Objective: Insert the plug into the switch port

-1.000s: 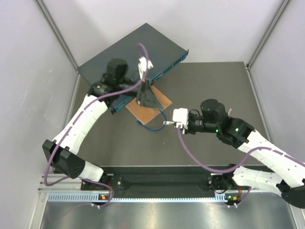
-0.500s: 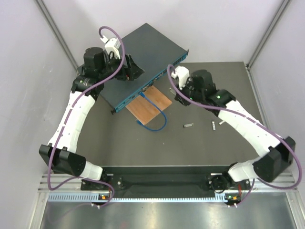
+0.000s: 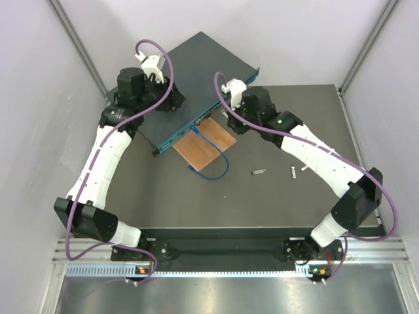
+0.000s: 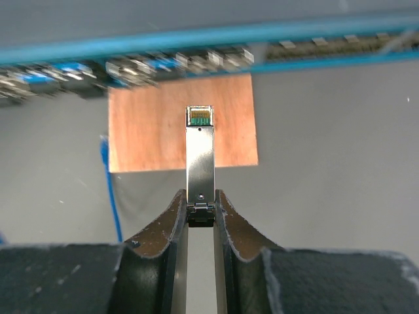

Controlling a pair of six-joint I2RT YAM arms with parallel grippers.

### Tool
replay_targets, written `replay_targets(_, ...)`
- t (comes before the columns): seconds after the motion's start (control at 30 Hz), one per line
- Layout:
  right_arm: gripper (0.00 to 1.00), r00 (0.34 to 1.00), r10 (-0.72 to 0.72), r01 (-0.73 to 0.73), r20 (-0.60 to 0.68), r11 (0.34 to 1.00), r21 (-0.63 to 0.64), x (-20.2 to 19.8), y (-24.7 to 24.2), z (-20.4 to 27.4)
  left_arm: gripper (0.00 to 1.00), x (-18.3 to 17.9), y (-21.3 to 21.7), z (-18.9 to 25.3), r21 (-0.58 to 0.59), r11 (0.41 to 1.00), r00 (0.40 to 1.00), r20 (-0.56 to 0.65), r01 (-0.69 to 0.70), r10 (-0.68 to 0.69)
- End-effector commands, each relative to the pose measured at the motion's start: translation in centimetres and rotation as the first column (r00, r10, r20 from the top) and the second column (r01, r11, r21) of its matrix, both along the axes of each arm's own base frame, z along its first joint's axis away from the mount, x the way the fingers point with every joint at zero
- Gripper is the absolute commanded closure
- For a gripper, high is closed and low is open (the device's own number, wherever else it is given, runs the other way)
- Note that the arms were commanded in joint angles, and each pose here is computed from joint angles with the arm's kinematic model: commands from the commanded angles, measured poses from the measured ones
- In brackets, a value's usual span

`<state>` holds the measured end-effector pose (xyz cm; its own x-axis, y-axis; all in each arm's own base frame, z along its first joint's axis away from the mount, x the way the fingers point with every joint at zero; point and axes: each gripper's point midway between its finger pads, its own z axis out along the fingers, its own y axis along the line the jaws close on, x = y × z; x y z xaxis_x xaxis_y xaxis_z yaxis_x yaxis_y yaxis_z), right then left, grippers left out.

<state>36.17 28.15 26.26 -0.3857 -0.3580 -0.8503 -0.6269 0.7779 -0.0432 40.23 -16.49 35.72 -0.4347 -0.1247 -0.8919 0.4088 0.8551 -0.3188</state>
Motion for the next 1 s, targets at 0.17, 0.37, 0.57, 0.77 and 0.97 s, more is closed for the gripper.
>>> replay_targets(0.17, 1.0, 0.997, -0.023, 0.019, 0.078, 0.999, 0.051, 0.1, 2.4, 3.5, 0.58, -0.2, 0.1, 0.9, -0.008, 1.0, 0.999, 0.032, -0.001, 0.002)
replay_targets(0.37, 1.0, 0.995, -0.043, 0.039, 0.088, 0.998, 0.044, 0.4, 2.4, 3.7, 0.6, -0.1, -0.1, 0.8, -0.019, 1.0, 1.0, 0.024, 0.002, -0.002)
replay_targets(0.57, 1.0, 0.995, -0.044, 0.04, 0.093, 0.998, 0.051, 0.7, 2.7, 4.0, 0.6, -0.1, -0.2, 0.8, -0.023, 1.0, 1.0, 0.024, 0.004, -0.004)
replay_targets(0.77, 1.0, 0.996, -0.019, 0.014, 0.086, 0.998, 0.056, 0.4, 3.5, 4.0, 0.6, 0.0, -0.2, 0.5, -0.022, 1.0, 1.0, 0.018, 0.005, -0.005)
replay_targets(0.97, 1.0, 0.997, -0.003, -0.001, 0.071, 0.999, 0.047, 0.4, 4.1, 3.3, 0.6, -0.2, -0.3, 0.7, -0.028, 1.0, 1.0, 0.019, 0.012, -0.011)
